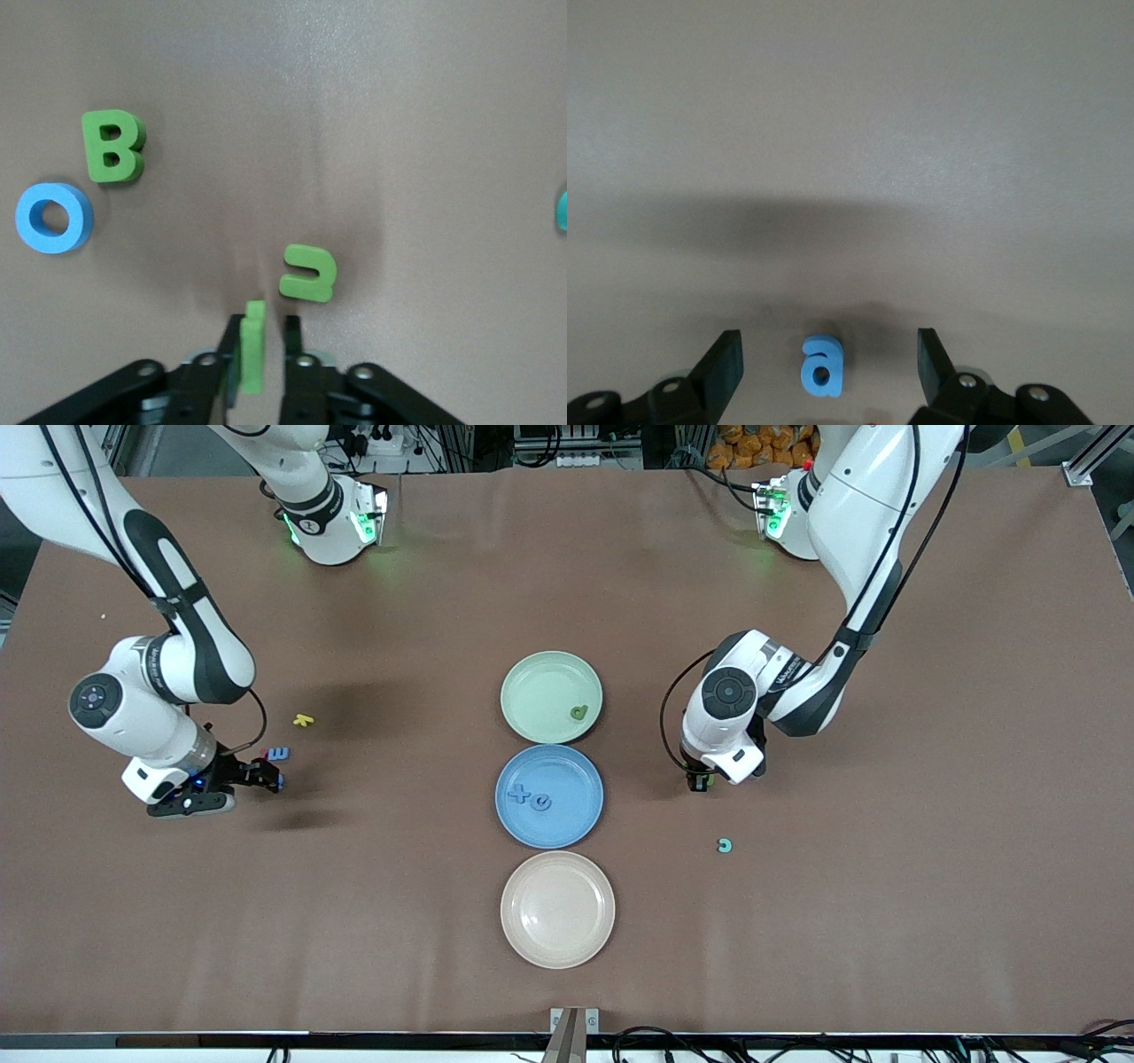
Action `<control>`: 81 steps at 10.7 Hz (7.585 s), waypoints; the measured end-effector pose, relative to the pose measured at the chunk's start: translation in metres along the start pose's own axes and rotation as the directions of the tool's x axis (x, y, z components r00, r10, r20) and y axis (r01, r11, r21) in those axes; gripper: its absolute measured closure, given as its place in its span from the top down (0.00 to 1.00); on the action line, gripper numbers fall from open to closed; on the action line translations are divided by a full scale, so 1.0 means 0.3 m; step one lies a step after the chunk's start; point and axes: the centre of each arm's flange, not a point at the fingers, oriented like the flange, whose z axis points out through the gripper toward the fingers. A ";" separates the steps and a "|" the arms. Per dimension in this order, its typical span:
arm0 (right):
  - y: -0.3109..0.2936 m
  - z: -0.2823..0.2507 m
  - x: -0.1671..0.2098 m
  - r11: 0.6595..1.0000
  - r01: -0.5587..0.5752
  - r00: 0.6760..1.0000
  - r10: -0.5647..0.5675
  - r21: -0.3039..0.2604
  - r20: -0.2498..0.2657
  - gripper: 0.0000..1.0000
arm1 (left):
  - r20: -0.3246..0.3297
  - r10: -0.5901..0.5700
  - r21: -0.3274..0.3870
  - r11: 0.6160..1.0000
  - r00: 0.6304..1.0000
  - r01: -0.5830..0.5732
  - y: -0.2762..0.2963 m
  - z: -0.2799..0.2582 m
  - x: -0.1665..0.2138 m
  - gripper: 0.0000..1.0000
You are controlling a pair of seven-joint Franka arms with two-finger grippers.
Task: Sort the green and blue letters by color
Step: 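Carry the green N to the green plate with the left gripper and release, then drop the blue a on the blue plate while the left gripper reaches u, then drop the green u on the green plate while the right gripper grasps m, then lift the blue m with the right gripper while the left gripper reaches B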
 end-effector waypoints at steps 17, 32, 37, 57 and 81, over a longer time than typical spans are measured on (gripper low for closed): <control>0.005 0.132 -0.093 1.000 0.002 0.999 -0.003 0.016 0.046 0.33 | 0.126 0.472 -0.023 0.881 0.873 -0.473 -0.390 -0.258 -0.708 0.56; -1.456 -0.128 0.105 0.793 -0.561 0.825 0.559 0.238 0.080 0.27 | -0.014 0.098 -0.019 0.995 0.995 -0.099 0.203 -0.041 0.129 1.00; -1.606 -0.048 0.081 0.762 -0.602 0.797 0.592 0.239 0.117 0.56 | 0.012 0.201 -0.033 0.979 0.979 -0.201 0.159 0.004 0.088 1.00; 0.058 -0.105 -0.215 0.823 0.563 0.820 -0.568 0.079 0.066 0.86 | 0.011 0.261 -0.020 0.965 0.965 -0.261 0.116 0.013 0.078 0.28; -0.008 0.126 -0.276 0.333 0.943 0.333 -0.942 -0.004 0.026 0.33 | 0.017 0.431 0.010 0.902 0.902 -0.431 -0.056 -0.127 -0.162 1.00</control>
